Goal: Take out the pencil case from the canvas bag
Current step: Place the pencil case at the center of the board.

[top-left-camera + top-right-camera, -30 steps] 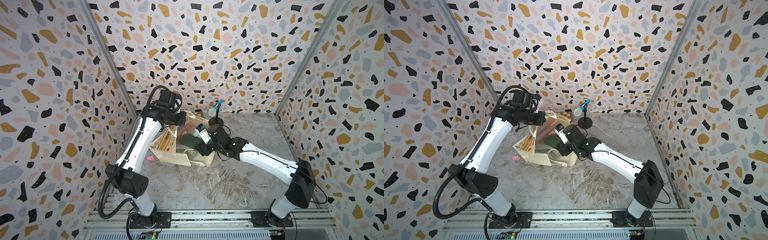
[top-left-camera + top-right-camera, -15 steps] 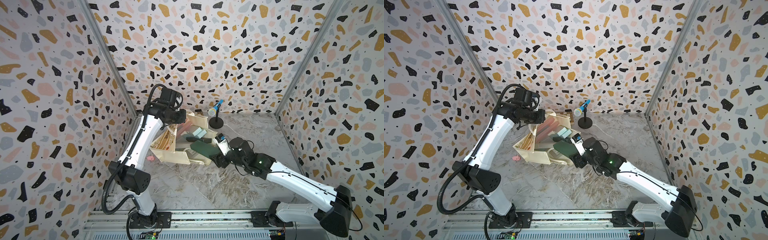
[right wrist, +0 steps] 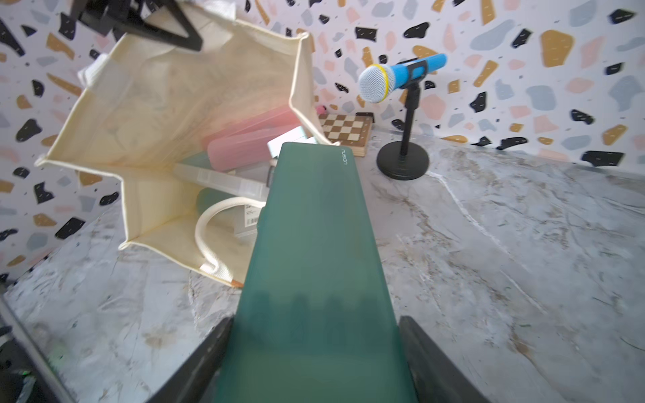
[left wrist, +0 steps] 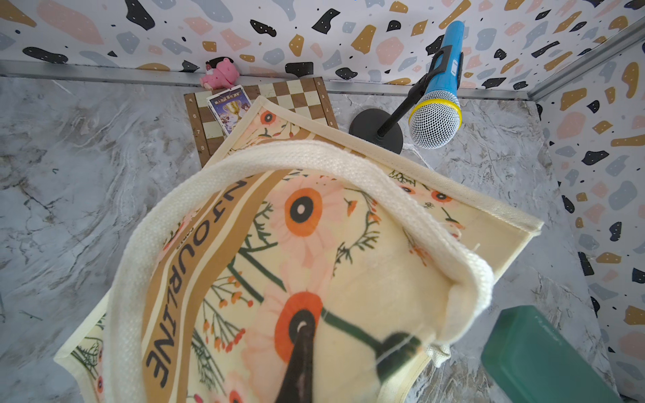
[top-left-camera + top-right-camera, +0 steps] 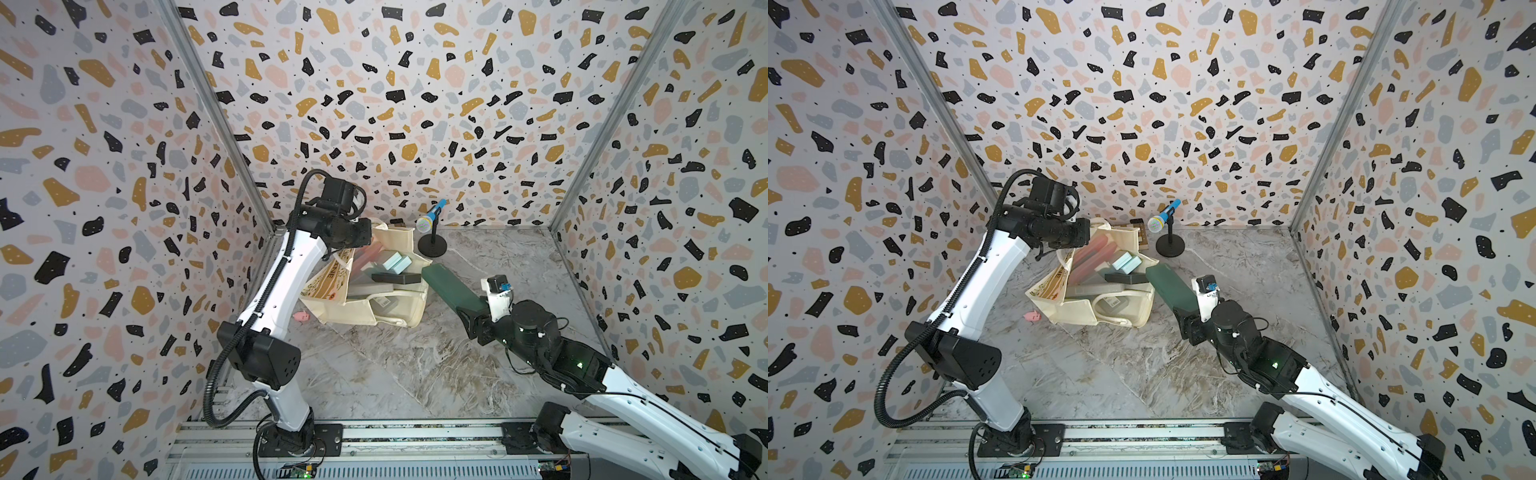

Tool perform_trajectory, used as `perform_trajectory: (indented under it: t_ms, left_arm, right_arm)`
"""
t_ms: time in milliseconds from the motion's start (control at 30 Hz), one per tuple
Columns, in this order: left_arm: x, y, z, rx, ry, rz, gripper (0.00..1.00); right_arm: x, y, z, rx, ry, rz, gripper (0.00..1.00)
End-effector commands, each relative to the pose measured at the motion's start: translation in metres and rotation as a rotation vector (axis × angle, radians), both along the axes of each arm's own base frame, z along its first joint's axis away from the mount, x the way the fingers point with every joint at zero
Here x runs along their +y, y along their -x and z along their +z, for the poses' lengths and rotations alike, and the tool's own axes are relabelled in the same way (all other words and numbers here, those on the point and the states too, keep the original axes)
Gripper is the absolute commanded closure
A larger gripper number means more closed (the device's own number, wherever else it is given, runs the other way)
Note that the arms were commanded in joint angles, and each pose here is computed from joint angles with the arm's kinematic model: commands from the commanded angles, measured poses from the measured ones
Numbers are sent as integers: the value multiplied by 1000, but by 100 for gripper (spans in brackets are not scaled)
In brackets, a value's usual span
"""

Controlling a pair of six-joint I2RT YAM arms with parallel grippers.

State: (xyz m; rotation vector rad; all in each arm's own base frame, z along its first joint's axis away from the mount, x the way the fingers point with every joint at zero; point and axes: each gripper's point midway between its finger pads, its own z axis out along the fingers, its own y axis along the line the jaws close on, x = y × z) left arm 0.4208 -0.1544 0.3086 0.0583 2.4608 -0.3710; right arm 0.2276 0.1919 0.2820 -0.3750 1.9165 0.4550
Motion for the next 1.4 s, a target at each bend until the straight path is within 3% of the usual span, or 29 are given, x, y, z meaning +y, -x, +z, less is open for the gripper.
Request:
perform_trajectory:
  t_ms: [0,233,533,1033,1233,1367]
  left_arm:
    - [12,4,-5,25,-50,38,100]
    - [11,7,-2,32,-50,28,100]
    - [2,20,-2,49,-78,-27,100]
    - [0,25,-9,65,-97,-56,100]
    - [1,26,-11,68,-101,-60,100]
    - [1,28,-9,63,-100,-61,100]
  right_arm:
    - [-33,-10,12,-29,-37,-196,41]
    - [-63,-28,-17,26,39,-396,41]
    - [-80,-83,-80,167,62,-476,41]
    - [-127,-162,-143,285,150,-546,41]
    - [-125,-169,-172,381,144,-505,32]
    - [-125,-167,-174,400,145,-510,10]
